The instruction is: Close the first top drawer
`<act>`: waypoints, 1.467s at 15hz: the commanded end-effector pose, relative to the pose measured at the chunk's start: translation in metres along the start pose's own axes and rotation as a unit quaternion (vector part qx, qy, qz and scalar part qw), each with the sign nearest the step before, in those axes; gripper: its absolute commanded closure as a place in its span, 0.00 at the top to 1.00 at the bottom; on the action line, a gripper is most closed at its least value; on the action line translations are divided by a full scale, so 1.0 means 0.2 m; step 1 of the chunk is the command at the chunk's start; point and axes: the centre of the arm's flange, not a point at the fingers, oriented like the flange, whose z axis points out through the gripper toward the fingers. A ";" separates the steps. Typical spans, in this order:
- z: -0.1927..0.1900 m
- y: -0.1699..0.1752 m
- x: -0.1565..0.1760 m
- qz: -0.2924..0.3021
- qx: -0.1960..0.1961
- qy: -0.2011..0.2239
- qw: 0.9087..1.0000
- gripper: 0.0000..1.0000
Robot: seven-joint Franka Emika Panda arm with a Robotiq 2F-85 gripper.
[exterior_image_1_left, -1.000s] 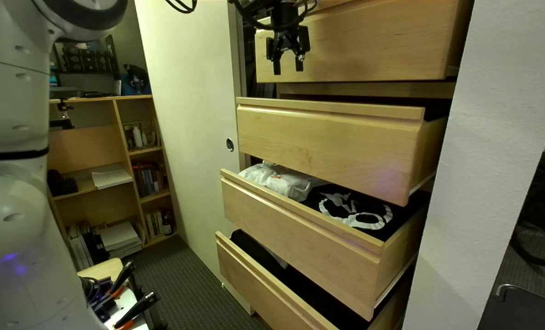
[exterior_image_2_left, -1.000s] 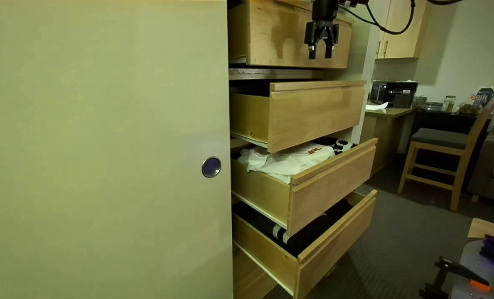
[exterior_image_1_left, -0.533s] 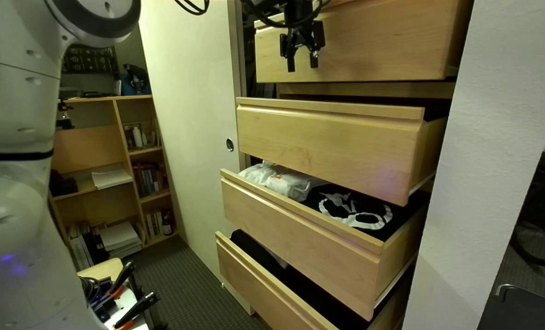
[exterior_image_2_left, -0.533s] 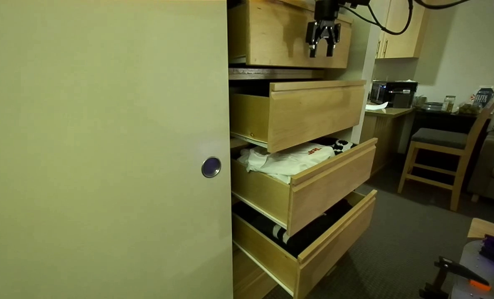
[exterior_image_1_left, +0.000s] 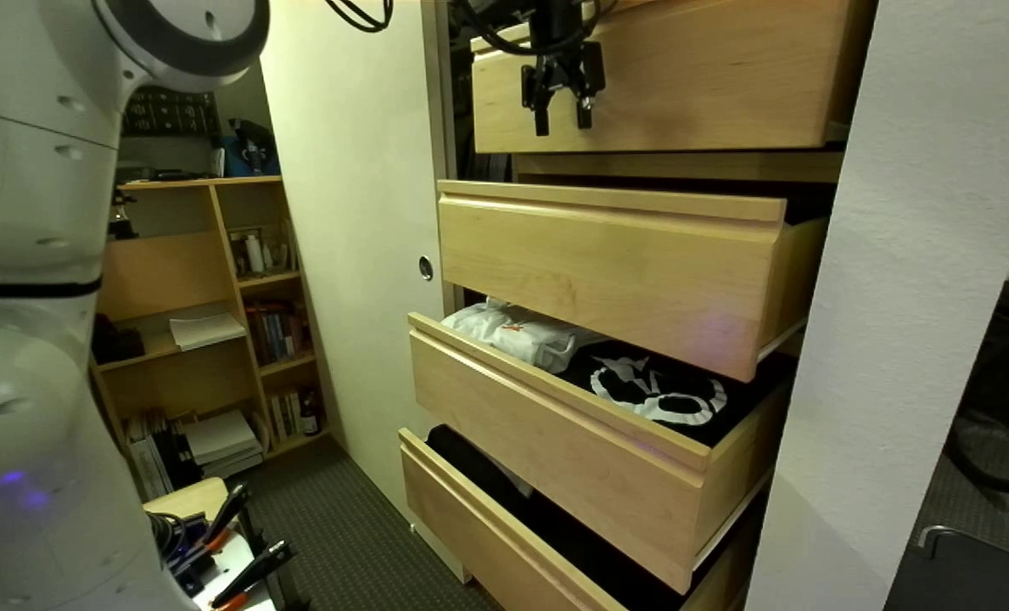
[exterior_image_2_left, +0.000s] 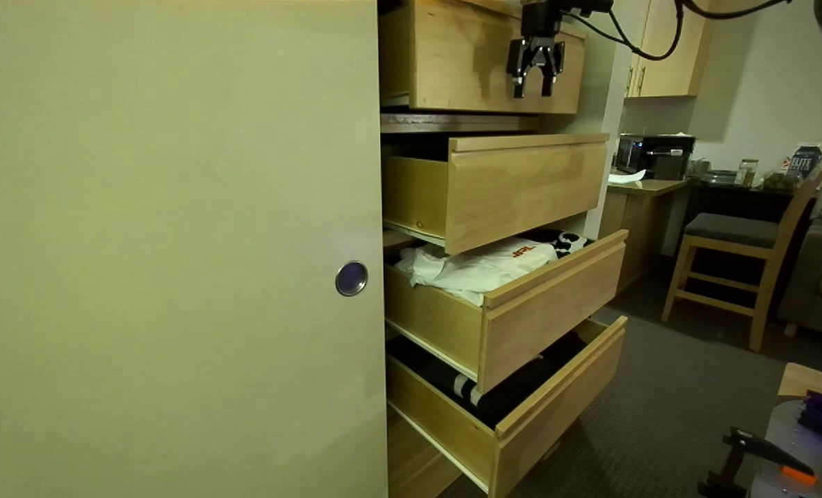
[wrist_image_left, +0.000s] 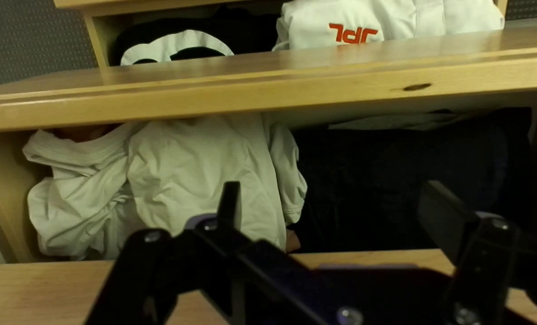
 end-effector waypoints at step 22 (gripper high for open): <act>-0.02 -0.03 0.16 -0.058 0.009 0.154 0.986 1.00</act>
